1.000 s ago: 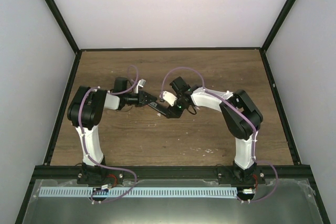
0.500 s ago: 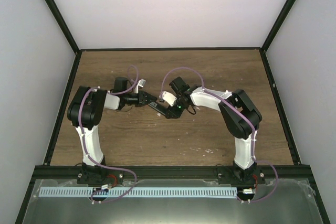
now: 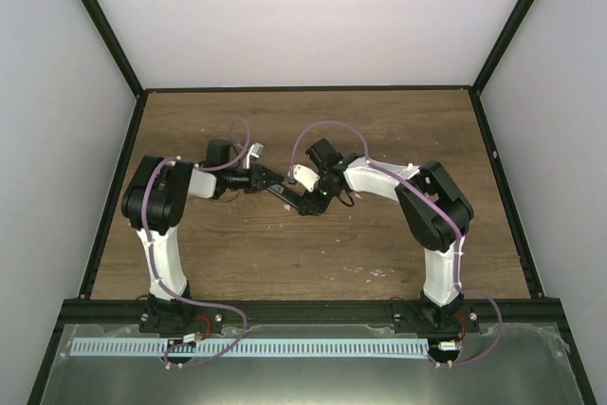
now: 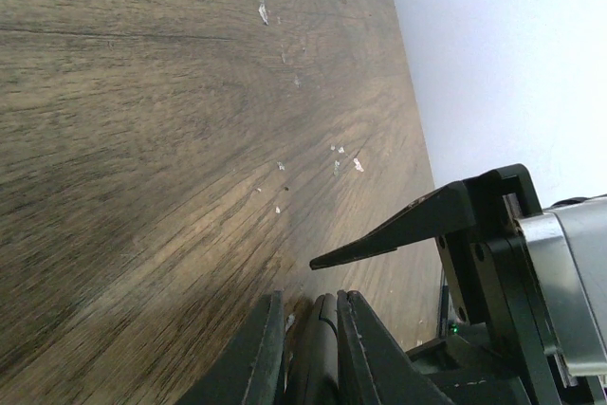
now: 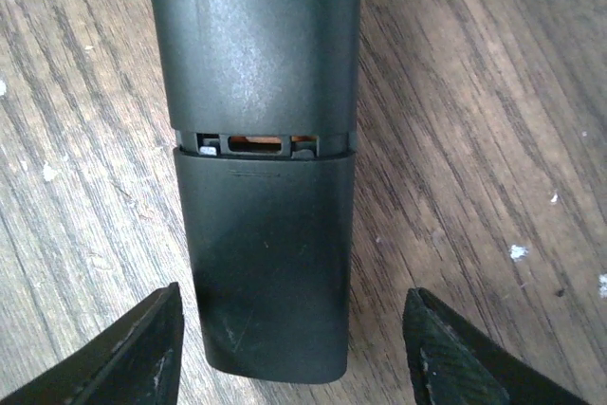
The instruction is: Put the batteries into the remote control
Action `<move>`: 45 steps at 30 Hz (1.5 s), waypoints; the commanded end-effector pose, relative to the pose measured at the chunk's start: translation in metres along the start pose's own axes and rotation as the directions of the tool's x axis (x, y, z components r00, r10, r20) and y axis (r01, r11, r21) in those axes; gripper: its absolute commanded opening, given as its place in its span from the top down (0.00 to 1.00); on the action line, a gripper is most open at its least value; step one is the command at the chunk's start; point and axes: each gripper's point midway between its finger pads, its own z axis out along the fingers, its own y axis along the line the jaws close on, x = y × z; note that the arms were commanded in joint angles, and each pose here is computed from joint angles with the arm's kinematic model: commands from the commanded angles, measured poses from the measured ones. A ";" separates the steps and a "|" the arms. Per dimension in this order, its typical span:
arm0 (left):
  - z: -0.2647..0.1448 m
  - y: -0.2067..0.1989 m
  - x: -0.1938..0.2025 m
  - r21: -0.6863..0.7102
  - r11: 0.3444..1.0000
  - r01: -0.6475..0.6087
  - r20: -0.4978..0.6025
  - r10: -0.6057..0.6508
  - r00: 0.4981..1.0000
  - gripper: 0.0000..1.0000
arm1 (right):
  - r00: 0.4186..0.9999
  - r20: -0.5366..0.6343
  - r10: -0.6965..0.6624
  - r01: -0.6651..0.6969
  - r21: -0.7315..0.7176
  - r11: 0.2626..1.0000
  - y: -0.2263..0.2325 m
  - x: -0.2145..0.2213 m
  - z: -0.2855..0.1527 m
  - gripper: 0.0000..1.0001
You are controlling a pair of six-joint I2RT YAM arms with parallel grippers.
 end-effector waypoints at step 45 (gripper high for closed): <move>0.005 0.013 0.009 -0.030 0.999 -0.030 -0.012 0.030 0.999 1.00 | 0.996 0.091 -0.017 0.021 -0.036 0.999 -0.011 -0.032 -0.008 0.80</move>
